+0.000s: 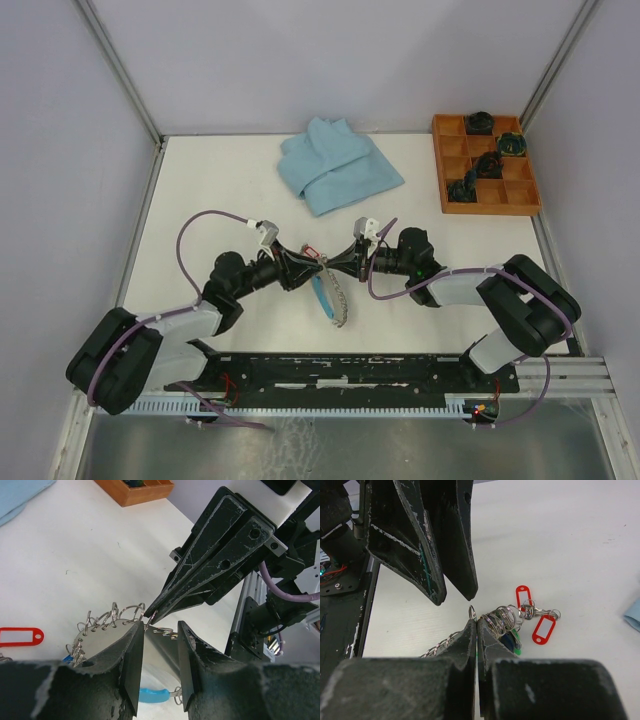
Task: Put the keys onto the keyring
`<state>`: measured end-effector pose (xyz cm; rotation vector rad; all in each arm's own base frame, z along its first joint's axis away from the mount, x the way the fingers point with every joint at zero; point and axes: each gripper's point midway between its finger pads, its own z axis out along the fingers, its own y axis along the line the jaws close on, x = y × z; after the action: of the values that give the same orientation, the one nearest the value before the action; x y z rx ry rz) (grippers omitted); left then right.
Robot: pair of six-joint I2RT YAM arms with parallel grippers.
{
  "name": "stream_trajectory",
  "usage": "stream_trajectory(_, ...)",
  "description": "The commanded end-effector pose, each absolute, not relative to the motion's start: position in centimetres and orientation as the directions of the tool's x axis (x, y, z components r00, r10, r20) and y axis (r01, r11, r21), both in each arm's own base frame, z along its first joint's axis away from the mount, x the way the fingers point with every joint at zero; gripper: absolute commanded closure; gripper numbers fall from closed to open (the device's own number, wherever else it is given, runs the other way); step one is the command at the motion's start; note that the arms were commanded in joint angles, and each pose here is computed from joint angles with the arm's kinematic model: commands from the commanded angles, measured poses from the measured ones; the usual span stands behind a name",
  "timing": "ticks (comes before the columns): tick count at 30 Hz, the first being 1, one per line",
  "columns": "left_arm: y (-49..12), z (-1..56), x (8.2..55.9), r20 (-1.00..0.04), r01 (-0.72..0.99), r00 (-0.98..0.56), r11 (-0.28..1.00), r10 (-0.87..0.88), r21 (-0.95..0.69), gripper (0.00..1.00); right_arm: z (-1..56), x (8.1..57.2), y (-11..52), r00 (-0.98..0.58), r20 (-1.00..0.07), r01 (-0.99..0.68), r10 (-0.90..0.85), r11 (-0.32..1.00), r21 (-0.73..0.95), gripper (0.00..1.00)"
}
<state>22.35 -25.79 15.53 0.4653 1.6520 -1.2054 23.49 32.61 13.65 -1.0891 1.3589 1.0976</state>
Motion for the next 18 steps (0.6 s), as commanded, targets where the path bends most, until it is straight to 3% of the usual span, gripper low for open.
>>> stream_trajectory(1,-26.2,17.5,22.3,-0.875,0.795,-0.392,0.374,-0.285,-0.478,0.61,16.6,23.6,33.0,0.02,-0.999,-0.987,0.036,0.162,-0.014,0.99)
stream_trajectory(11,-26.7,16.3,22.9,-0.873,0.791,-0.411,0.372,-0.264,-0.485,0.63,16.8,23.5,33.1,0.013,-0.999,-0.988,0.045,0.157,-0.006,0.99)
stream_trajectory(18,-27.2,16.7,22.9,-0.891,0.824,-0.38,0.346,-0.249,-0.449,0.72,16.9,23.3,33.3,0.001,-0.998,-0.99,0.056,0.141,0.007,0.99)
